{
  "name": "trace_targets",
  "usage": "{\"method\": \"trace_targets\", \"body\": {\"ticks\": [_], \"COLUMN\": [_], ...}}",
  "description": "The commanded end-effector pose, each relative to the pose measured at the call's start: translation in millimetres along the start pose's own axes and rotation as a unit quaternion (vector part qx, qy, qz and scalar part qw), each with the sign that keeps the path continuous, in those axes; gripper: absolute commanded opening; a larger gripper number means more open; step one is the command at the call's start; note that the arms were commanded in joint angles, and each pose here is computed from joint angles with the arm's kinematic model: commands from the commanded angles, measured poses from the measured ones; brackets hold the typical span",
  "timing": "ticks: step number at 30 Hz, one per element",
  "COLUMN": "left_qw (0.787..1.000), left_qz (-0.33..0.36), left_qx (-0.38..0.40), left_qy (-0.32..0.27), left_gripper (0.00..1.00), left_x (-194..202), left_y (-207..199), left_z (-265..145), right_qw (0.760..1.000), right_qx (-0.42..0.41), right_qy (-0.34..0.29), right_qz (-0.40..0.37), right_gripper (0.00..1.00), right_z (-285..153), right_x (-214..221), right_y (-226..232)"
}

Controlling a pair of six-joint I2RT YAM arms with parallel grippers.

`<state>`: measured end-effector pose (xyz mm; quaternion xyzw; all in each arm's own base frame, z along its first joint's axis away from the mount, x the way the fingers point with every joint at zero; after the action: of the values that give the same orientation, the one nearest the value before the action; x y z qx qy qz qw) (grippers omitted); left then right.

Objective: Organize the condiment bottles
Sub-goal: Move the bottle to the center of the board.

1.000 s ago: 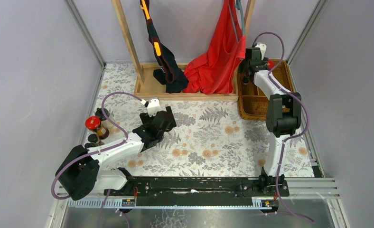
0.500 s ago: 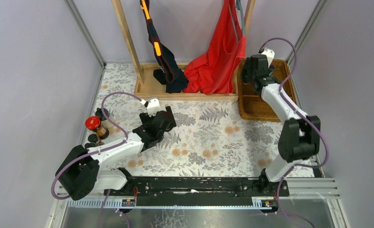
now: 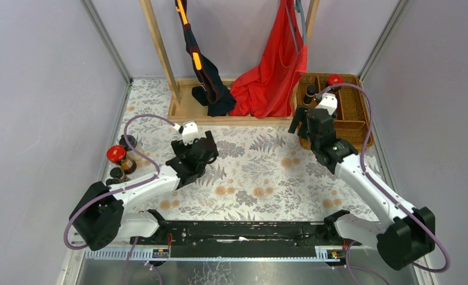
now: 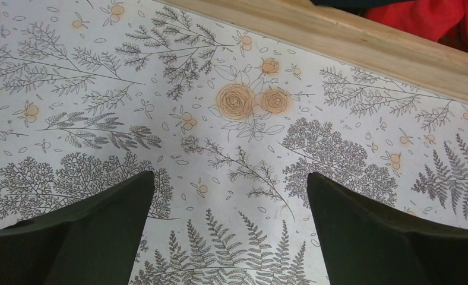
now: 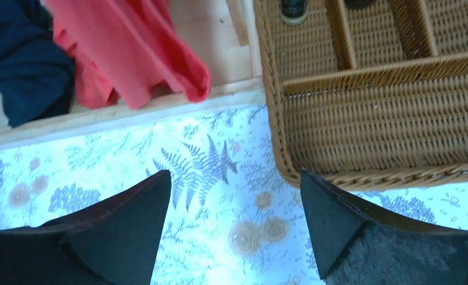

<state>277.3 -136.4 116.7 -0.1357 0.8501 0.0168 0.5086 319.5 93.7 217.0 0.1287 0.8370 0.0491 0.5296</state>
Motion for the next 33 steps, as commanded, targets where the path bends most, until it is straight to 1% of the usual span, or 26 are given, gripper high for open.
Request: {"method": "trace_targets", "body": {"ticks": [1, 5, 10, 15, 20, 26, 33], "left_qw": [0.999, 0.998, 0.997, 0.993, 0.991, 0.984, 0.978], "left_qz": [-0.033, -0.036, -0.041, -0.061, -0.070, -0.078, -0.116], "left_qx": [-0.021, -0.039, -0.052, -0.084, -0.092, -0.135, -0.161], "left_qy": [-0.029, -0.028, -0.040, -0.060, -0.065, -0.083, -0.065], "left_gripper": [1.00, 1.00, 1.00, 1.00, 1.00, 1.00, 1.00], "left_x": [-18.9, -20.8, -33.2, -49.2, -57.0, -75.0, -81.6], "left_y": [2.7, 9.6, 15.5, 28.4, 35.2, 51.1, 76.6], "left_z": [-1.0, 0.1, -6.5, -17.3, -25.4, -36.7, -35.2], "right_qw": [0.999, 0.999, 0.997, 0.995, 0.994, 0.990, 0.989], "right_qx": [-0.023, -0.040, -0.060, -0.092, -0.106, -0.136, -0.143], "right_qy": [-0.033, -0.037, -0.042, -0.040, -0.033, -0.027, -0.029], "right_qz": [0.016, 0.000, 0.002, 0.007, -0.012, -0.004, 0.004], "right_gripper": [0.87, 0.89, 0.91, 0.91, 0.91, 0.92, 0.92], "right_z": [-22.7, -34.8, -40.5, -45.8, -46.2, -49.4, -53.6], "right_x": [-3.7, 0.8, 9.1, 19.2, 25.7, 32.5, 34.2], "right_y": [6.6, 7.8, 5.1, 8.1, 10.7, 16.8, 15.3]}}
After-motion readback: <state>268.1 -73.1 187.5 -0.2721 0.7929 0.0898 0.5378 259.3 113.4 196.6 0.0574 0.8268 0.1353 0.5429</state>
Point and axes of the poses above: each gripper's point midway between its finger pads, its own z axis out along the fingers, its own y axis along the line the jaws close on, x = y × z, the point moved 3 cm from there along -z, back along the fingers, and after that the axes turned 2 degrees about z, right-handed, at the moved point
